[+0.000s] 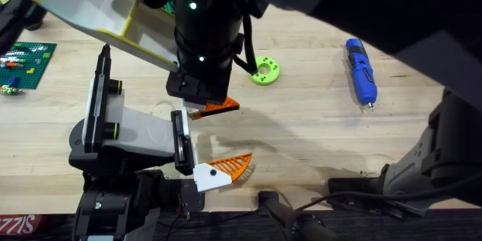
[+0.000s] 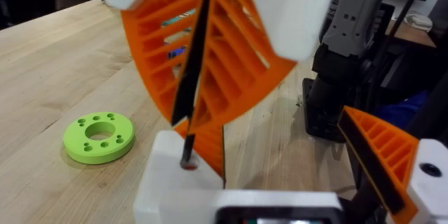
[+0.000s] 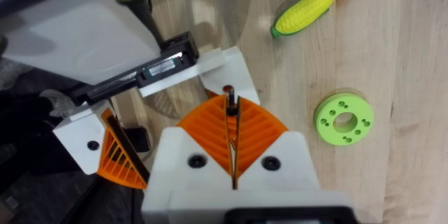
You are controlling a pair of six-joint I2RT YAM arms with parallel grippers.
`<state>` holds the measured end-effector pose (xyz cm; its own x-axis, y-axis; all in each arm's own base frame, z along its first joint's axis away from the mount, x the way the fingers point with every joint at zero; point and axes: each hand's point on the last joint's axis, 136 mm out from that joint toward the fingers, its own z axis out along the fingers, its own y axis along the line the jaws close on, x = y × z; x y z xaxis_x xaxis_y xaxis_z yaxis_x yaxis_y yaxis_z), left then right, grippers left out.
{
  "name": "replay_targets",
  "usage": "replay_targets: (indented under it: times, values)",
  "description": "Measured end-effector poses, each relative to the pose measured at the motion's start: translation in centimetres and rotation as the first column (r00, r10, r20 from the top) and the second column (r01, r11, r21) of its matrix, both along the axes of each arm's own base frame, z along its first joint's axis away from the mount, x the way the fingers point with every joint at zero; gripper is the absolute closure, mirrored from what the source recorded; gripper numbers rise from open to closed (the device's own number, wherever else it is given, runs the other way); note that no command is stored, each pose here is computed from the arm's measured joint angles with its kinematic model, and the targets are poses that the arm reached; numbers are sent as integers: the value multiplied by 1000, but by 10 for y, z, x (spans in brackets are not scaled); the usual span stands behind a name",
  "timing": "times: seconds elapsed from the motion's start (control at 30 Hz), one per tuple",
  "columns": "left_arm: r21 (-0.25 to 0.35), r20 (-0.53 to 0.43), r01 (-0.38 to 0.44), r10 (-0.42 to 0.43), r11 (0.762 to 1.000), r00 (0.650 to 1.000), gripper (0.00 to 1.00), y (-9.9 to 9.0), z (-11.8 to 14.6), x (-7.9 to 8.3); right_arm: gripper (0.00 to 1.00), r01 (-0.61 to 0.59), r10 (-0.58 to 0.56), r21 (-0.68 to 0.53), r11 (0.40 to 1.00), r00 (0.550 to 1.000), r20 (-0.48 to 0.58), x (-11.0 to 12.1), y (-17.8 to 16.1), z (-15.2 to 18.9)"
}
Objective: Pick up the gripper from the table and insert it into the empty holder that is missing its gripper. Then pick up a screw, insert it into the mounting hole, and use the screwdriver to tighten it. Finally, clean up the table by picking up the vegetable and placing it into the bucket.
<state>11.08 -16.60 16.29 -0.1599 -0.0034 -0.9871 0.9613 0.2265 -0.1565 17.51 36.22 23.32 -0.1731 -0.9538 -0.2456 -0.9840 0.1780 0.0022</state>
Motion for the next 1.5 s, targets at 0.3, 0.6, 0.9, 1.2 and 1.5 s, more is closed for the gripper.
replay_targets:
  times: [0.3,0.6,0.9,1.2,1.5]
  values:
    - [0,0,0,0,1000,1000,11,0,0,0,997,2,-2,10,1000,1000,5,2,3,-1]
    - [0,0,0,0,1000,1000,11,0,0,0,997,5,-5,12,1000,1000,5,2,4,0]
    - [0,0,0,0,1000,1000,11,0,0,0,997,6,-6,-3,1000,1000,-3,0,0,-1]
    - [0,0,0,0,1000,1000,11,0,0,0,997,6,-6,-3,1000,1000,-3,0,0,-1]
    - [0,0,0,0,1000,1000,11,0,0,0,997,10,-10,-3,1000,1000,-4,0,0,-1]
